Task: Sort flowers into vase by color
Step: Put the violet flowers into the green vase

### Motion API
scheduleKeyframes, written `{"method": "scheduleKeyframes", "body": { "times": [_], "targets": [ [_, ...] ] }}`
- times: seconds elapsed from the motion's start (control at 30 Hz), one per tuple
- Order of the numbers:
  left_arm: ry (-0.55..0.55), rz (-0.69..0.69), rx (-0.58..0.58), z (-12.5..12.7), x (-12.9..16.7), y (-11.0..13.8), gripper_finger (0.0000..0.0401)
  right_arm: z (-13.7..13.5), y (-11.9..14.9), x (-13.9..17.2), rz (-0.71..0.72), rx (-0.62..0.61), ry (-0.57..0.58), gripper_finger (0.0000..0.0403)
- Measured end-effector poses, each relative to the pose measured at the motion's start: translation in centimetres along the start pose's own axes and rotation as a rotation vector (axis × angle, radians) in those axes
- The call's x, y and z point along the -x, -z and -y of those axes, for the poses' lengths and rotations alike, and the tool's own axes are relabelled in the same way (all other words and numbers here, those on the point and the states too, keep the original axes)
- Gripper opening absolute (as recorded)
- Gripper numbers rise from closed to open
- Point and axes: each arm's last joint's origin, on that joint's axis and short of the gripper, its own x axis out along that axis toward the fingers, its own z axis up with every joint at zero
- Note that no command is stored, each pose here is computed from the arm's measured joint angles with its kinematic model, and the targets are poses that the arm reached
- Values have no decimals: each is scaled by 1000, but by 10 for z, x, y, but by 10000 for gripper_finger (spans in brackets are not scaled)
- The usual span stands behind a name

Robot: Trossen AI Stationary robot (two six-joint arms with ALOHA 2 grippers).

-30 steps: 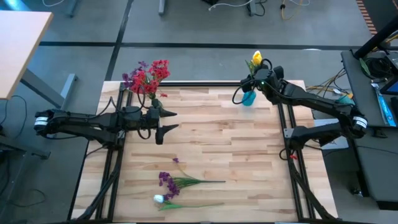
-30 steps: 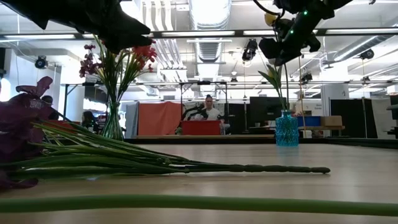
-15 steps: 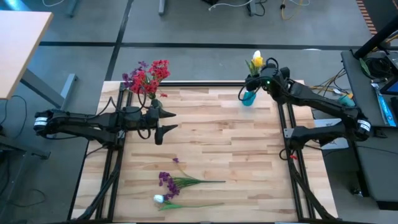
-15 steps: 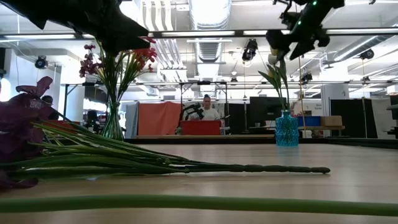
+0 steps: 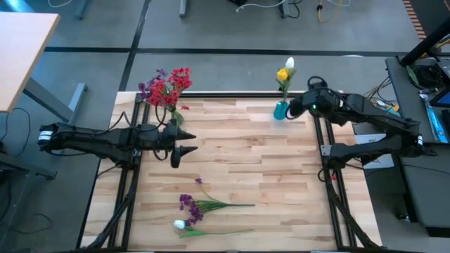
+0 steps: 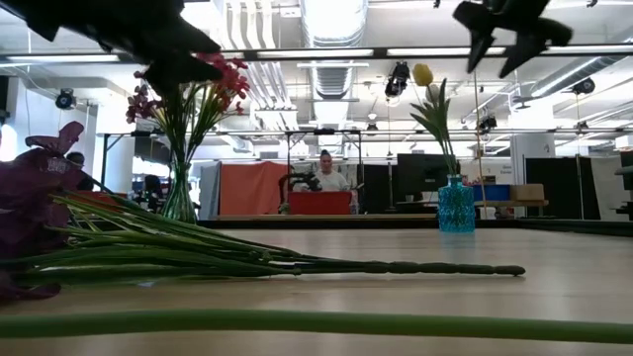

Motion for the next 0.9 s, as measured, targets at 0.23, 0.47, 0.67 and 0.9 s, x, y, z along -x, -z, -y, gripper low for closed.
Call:
{"method": "scheduleKeyframes", "body": {
  "times": [0.23, 0.47, 0.67, 0.9],
  "targets": [
    [142, -3, 0, 32, 11, 6, 215, -23, 50, 13, -222, 51, -141, 297],
    [185, -32, 15, 60, 18, 19, 214, -49, 107, 32, -375, 83, -214, 296],
    [298, -51, 70, 82, 27, 26, 214, -67, 144, 54, -482, 145, -264, 295],
    [357, -91, 123, 101, 33, 37, 214, -116, 189, 78, -505, 370, -585, 290]
  ]
}}
